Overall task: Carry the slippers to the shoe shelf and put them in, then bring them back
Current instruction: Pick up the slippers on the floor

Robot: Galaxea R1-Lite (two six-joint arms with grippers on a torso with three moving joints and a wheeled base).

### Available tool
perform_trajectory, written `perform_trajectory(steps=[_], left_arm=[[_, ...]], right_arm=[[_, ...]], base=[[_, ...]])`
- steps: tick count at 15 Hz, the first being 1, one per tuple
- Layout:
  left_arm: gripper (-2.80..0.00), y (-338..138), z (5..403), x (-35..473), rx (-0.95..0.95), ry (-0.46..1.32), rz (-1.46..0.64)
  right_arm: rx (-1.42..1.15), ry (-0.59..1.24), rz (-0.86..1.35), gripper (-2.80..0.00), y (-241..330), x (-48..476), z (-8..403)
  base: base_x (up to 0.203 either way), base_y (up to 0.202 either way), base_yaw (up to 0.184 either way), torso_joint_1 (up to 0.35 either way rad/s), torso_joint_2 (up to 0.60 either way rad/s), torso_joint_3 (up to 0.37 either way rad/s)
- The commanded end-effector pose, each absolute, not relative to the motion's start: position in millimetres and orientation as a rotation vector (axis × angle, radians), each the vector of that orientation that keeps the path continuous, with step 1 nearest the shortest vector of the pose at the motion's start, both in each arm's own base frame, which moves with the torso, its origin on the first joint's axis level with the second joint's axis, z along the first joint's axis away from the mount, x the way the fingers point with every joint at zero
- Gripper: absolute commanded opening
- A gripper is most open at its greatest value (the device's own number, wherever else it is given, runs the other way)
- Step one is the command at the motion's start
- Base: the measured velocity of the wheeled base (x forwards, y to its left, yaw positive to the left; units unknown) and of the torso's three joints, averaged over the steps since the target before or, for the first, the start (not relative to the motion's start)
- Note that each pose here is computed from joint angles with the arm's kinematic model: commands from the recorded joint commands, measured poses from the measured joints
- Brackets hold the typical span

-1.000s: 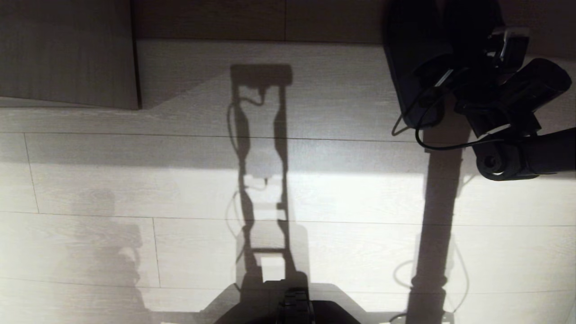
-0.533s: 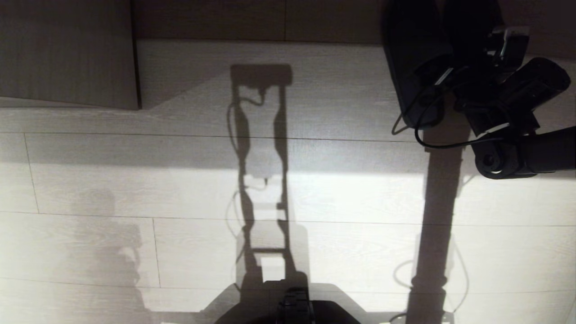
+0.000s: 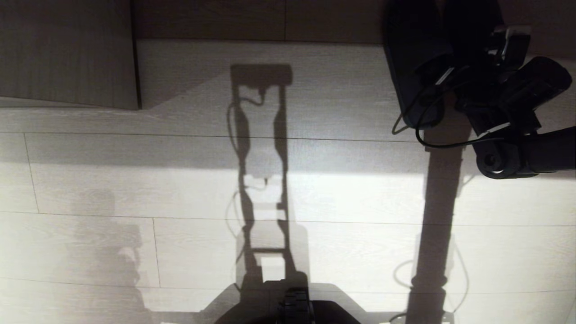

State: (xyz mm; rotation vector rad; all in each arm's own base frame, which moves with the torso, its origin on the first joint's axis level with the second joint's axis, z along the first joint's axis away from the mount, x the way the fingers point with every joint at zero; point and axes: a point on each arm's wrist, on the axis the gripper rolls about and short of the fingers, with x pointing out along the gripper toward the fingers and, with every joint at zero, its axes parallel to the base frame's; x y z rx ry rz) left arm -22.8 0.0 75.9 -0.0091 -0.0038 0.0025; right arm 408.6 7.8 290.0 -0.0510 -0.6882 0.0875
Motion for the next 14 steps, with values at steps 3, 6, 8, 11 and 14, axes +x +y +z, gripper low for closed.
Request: perform_trajectory(steps=[3, 6, 8, 11, 14], left_arm=[[-2.80, 0.0, 76.0, -22.8, -0.011, -0.005, 0.003], [-2.80, 0.0, 76.0, -22.8, -0.010, -0.005, 0.003], [-2.80, 0.0, 76.0, -22.8, -0.011, -0.005, 0.003], [-2.80, 0.0, 76.0, -22.8, -0.011, -0.005, 0.003], [-2.80, 0.0, 76.0, -22.8, -0.009, -0.005, 0.003]], right_arm=[[-0.052, -0.704, 0.086, -2.80, 7.5, 406.1, 293.3], [-0.051, -0.701, 0.088, -2.80, 7.6, 405.8, 293.0], [-0.052, -0.701, 0.087, -2.80, 7.6, 405.8, 293.0], [-0.051, -0.699, 0.087, -2.80, 7.0, 405.5, 292.8], [-0.050, -0.699, 0.087, -2.80, 7.5, 404.9, 293.1]], base=[[0.000, 0.000, 0.000, 0.000, 0.00, 0.000], [0.000, 0.000, 0.000, 0.000, 0.00, 0.000], [0.000, 0.000, 0.000, 0.000, 0.00, 0.000], [0.000, 0.000, 0.000, 0.000, 0.00, 0.000], [0.000, 0.000, 0.000, 0.000, 0.00, 0.000]])
